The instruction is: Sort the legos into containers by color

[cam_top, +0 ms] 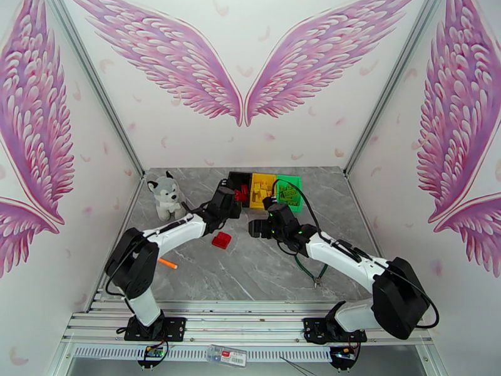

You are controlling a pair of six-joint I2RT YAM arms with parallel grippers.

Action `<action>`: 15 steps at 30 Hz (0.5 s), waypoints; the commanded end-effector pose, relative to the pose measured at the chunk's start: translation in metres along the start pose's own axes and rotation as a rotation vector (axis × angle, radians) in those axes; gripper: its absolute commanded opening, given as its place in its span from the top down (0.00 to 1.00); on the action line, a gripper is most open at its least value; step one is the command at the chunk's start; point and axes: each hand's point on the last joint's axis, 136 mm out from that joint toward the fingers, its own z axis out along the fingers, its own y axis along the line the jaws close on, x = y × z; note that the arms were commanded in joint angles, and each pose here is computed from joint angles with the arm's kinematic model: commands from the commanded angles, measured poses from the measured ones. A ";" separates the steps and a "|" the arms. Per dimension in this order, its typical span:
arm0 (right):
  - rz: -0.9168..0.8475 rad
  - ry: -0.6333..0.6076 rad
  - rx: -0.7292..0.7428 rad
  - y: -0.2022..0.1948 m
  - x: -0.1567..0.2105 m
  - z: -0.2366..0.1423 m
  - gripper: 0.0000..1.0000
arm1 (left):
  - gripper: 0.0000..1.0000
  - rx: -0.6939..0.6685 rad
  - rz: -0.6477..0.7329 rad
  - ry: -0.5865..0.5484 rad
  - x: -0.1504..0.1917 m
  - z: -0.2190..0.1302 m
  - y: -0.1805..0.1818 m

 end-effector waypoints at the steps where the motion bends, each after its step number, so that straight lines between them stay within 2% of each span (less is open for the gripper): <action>1: -0.036 -0.060 -0.017 0.004 -0.010 -0.015 0.17 | 0.70 0.010 0.018 -0.019 -0.034 0.018 -0.004; 3: -0.036 -0.075 -0.011 0.003 -0.012 -0.019 0.16 | 0.67 0.001 0.012 -0.015 -0.045 0.033 -0.001; 6: -0.034 -0.079 -0.011 0.002 -0.013 -0.021 0.16 | 0.54 0.010 -0.007 -0.006 -0.058 0.054 0.003; 9: -0.033 -0.078 -0.014 0.003 -0.013 -0.020 0.16 | 0.35 0.031 -0.012 -0.006 -0.068 0.066 0.004; 10: -0.032 -0.073 -0.014 0.003 -0.012 -0.018 0.16 | 0.31 0.040 -0.007 -0.007 -0.070 0.066 0.001; 15: -0.030 -0.062 -0.010 0.001 -0.010 -0.014 0.16 | 0.27 0.069 0.032 -0.040 -0.079 0.045 -0.015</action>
